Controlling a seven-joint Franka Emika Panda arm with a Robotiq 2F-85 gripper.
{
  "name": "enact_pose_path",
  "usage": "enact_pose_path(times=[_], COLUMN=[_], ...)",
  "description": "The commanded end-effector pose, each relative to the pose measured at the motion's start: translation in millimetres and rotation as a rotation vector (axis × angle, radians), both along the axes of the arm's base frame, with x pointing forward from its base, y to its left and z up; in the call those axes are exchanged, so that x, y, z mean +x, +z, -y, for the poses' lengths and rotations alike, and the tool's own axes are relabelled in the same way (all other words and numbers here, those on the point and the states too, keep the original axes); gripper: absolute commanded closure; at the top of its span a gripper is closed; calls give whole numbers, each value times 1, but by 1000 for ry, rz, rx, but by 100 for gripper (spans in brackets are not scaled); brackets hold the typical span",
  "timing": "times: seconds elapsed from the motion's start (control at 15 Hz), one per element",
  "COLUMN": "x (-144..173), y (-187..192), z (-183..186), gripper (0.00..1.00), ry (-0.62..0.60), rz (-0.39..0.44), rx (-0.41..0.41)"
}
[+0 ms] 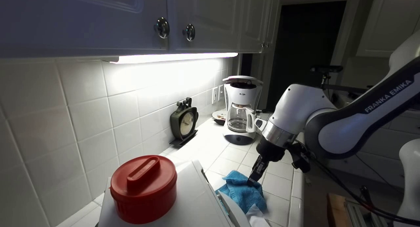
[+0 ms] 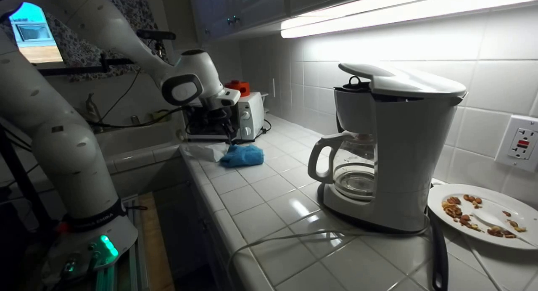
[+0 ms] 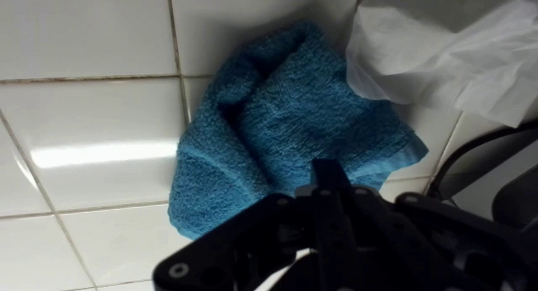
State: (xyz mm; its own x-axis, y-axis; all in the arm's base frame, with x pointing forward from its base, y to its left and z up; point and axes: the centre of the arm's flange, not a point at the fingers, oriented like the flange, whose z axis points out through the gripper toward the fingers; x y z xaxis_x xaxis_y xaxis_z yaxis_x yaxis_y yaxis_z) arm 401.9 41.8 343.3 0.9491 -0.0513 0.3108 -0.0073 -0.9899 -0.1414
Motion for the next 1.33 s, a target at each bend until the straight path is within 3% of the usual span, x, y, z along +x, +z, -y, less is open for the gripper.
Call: enact_pose_path(times=[0.0,0.6,0.93,1.27], x=[1,6,0,-10], y=[-27,-55,-60,-49], z=[-1,17,47,88], gripper=[97,97,96,96], ry=[27,61,5,-68], rz=[-13,19,-59,-92], rx=[48,-27,-72,-175])
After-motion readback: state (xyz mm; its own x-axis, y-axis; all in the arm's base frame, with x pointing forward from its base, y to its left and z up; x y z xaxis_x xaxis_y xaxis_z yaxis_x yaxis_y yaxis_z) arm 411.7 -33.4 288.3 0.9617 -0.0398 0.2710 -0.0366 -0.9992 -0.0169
